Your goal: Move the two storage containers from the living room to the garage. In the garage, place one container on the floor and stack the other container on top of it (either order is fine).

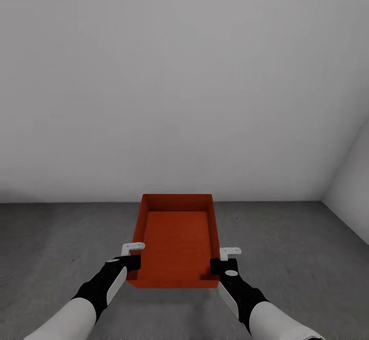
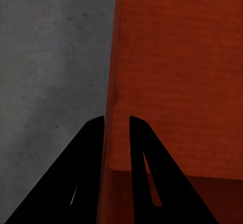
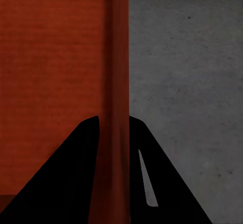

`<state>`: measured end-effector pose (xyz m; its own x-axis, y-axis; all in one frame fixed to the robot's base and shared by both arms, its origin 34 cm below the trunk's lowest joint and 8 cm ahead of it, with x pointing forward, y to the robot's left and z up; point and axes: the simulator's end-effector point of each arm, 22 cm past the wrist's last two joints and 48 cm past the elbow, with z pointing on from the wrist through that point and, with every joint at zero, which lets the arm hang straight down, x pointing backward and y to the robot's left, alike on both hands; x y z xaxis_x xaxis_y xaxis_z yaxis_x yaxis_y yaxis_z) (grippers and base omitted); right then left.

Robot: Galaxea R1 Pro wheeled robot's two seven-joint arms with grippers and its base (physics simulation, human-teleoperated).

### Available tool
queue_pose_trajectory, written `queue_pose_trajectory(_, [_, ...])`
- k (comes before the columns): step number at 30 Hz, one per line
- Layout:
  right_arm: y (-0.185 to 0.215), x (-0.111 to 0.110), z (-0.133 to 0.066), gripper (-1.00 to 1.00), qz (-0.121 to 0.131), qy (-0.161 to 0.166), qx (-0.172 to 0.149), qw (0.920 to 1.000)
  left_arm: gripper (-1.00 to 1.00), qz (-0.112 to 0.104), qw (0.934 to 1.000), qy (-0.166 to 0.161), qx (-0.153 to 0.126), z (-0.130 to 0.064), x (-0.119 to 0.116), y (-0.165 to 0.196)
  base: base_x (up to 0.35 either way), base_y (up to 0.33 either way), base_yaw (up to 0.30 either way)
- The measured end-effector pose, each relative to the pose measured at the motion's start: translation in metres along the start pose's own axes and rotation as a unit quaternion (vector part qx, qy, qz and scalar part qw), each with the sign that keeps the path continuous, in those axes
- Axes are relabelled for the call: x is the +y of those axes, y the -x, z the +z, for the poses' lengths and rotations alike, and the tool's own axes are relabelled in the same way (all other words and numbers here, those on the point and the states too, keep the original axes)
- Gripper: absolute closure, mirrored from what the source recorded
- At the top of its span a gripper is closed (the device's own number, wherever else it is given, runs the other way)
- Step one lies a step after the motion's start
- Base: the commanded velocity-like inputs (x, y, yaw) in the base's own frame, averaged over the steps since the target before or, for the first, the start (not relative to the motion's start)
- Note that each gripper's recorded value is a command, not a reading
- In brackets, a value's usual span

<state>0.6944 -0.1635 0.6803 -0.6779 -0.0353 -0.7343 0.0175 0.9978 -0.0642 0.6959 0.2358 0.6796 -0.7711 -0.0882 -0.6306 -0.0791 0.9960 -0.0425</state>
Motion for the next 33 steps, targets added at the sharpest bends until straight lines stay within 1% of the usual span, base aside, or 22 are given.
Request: queue_pose_trajectory(33, [-0.027,0.002,0.012,1.0,-0.002,0.001,0.025,0.9997,1.0,0.0,0.9997,0.002,0.025,0.016,0.002,-0.026,0.0,0.0,0.0])
